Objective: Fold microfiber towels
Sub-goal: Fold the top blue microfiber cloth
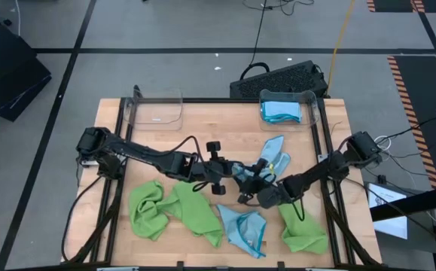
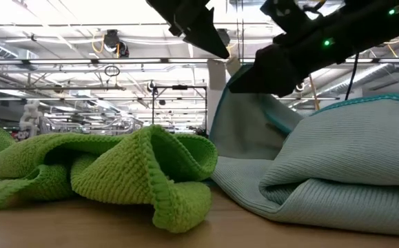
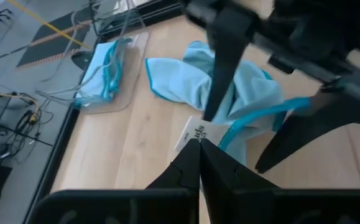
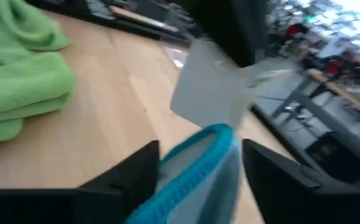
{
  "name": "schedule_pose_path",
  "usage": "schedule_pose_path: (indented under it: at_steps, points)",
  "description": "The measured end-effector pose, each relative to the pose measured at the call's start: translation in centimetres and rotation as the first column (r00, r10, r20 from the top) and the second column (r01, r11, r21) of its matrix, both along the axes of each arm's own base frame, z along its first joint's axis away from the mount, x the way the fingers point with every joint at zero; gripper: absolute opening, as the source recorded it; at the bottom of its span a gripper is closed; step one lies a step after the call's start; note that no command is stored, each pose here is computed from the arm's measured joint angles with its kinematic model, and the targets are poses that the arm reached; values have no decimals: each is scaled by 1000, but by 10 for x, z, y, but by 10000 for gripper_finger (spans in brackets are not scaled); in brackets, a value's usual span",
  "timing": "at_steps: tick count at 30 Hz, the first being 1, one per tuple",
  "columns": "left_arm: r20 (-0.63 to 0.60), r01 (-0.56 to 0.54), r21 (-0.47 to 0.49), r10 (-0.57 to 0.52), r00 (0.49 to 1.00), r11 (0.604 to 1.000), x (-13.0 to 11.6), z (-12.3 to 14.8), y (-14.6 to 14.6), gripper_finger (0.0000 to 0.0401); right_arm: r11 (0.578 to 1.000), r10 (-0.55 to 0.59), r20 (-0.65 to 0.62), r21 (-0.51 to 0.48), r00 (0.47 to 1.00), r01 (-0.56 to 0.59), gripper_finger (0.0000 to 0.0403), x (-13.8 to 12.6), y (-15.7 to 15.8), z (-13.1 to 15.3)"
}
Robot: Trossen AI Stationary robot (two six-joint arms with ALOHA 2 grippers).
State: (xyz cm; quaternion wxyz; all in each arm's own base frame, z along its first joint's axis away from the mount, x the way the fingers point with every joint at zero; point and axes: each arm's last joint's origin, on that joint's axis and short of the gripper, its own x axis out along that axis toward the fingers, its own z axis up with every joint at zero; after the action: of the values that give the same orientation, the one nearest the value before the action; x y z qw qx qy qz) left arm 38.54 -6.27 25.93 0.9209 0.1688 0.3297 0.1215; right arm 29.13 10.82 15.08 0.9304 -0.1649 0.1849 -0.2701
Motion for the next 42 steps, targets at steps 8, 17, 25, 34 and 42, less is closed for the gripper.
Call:
schedule_pose_path:
  at_steps: [8,17,25,34,42]
  points:
    - [-29,23,9,-23,999,1000,0,-1,7,26,998,61,-33,16,998,-60,14,3,-6,1]
    - [-61,-26,-66,22,998,997,-6,-23,13,160,996,69,-12,64,998,-68,3,-14,-14,37]
    - [89,12,-90,-4,996,996,-3,-39,17,239,974,79,23,212,997,-82,2,-40,-33,74]
    - [66,65,-130,-57,996,989,2,-49,16,246,931,135,63,334,989,-149,1,-72,-49,105]
    - [36,98,-205,-92,995,974,9,-67,23,246,915,103,136,376,985,-148,1,-104,-61,128]
